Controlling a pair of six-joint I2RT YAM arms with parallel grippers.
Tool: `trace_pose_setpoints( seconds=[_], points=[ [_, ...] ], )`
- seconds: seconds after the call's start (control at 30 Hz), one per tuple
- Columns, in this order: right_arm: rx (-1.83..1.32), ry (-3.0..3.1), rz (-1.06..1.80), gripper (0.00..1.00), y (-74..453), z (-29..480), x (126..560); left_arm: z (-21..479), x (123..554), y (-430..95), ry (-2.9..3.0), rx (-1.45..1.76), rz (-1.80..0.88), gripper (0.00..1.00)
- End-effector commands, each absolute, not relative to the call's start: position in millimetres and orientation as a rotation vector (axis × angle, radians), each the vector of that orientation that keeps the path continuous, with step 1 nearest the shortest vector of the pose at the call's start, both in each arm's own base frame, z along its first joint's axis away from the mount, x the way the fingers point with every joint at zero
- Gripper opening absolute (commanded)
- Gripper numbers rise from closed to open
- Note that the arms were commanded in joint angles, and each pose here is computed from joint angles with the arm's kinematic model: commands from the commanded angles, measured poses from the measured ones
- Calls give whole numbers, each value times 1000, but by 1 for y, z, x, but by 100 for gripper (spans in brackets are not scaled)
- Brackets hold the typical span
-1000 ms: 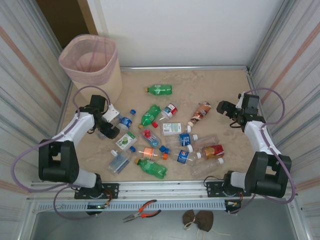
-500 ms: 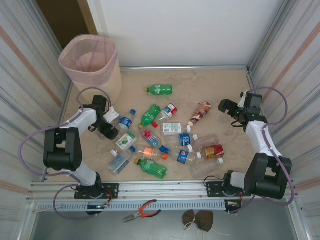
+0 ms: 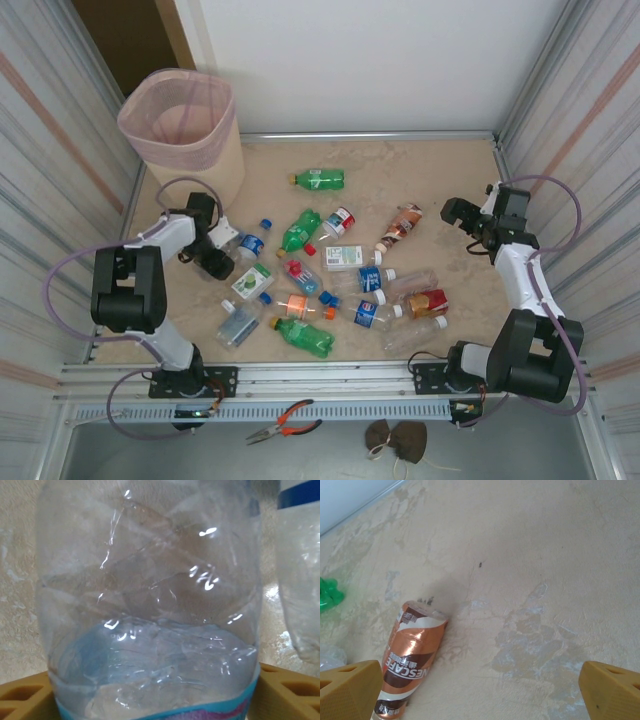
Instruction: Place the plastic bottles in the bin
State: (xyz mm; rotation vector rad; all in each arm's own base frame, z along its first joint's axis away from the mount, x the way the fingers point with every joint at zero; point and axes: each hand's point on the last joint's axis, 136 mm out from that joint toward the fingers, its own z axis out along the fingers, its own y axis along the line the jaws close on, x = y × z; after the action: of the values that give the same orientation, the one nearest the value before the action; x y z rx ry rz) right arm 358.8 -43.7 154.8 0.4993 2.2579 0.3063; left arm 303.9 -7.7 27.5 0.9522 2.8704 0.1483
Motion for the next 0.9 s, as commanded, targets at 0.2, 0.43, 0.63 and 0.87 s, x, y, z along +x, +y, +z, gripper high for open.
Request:
trace_pose_setpoints(
  seconds=[0.2, 0.43, 0.63, 0.87],
  points=[
    [491, 2223, 306, 99, -46, 167, 357, 28, 303, -2, 2920, 913, 150, 68],
    [485, 2209, 313, 99, -46, 171, 356, 38, 306, -3, 2889, 876, 155, 64],
    [480, 2197, 299, 99, -47, 176, 355, 75, 315, -15, 2741, 833, 104, 64],
    [475, 2183, 298, 99, -47, 184, 354, 144, 325, -44, 2497, 763, -56, 62]
  ],
)
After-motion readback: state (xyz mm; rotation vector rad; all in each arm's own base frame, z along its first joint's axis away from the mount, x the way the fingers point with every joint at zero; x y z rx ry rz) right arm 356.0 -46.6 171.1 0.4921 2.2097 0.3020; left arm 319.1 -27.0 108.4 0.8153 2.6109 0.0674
